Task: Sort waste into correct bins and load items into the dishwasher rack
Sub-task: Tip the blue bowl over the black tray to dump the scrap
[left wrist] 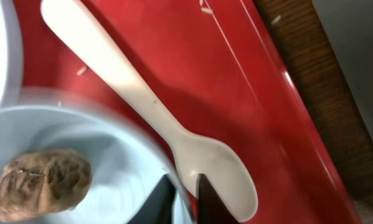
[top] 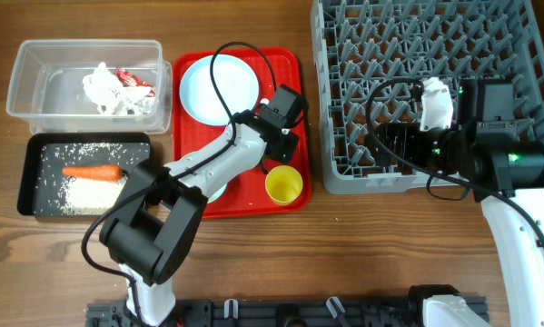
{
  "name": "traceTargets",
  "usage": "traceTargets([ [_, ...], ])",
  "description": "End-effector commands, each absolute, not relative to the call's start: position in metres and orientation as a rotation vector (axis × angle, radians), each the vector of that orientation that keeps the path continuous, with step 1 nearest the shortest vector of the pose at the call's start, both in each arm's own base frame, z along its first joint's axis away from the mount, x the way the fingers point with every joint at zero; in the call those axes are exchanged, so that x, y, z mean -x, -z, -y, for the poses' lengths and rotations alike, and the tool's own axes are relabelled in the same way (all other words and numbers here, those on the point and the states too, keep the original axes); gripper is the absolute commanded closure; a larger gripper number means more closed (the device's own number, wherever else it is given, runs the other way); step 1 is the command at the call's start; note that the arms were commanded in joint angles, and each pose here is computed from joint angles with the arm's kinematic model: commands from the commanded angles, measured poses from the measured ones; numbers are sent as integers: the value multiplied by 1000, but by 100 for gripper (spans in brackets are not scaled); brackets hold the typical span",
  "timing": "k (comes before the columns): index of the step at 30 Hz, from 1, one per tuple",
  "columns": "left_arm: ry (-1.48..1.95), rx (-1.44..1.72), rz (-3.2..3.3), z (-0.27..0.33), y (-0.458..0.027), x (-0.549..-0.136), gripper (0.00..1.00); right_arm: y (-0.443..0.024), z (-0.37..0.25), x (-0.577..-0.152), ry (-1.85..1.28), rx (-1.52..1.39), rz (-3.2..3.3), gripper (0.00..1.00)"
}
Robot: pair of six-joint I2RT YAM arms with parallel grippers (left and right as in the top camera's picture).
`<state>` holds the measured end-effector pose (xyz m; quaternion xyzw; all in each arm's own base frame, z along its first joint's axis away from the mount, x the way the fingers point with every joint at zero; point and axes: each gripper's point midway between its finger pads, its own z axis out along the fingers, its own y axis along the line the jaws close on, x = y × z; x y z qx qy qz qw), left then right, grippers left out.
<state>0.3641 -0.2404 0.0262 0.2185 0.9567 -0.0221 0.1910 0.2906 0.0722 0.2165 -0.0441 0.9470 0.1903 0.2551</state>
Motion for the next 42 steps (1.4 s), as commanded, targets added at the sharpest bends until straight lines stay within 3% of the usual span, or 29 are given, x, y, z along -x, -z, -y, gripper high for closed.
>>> traceTargets([
  [1, 84, -598, -2653, 246, -30, -372, 96, -218, -74, -292, -522, 135, -2566, 0],
  [6, 113, -469, -2673, 248, -60, -382, 96, -218, -74, -291, -523, 135, -2570, 0],
  [11, 151, -340, -2688, 246, -134, -378, 96, -218, -74, -291, -523, 135, -2569, 0],
  [16, 287, -10, -2861, 183, -175, -341, 96, -218, -74, -291, -521, 141, -2569, 0],
  [19, 345, 175, -2927, 120, -178, -345, 96, -217, -74, -290, -522, 139, -2575, 0],
  [24, 853, 285, -2813, 38, -193, -352, 96, -216, -74, -288, -524, 137, -2583, 0],
  [32, 1438, 469, -2306, -35, -191, -322, 96, -216, -74, -288, -526, 131, -2583, 0],
  [37, 1526, 746, -2000, -84, -171, -295, 96, -216, -74, -288, -526, 131, -2583, 0],
  [42, 1562, 790, -1815, -106, -191, -294, 96, -216, -74, -288, -526, 131, -2584, 0],
])
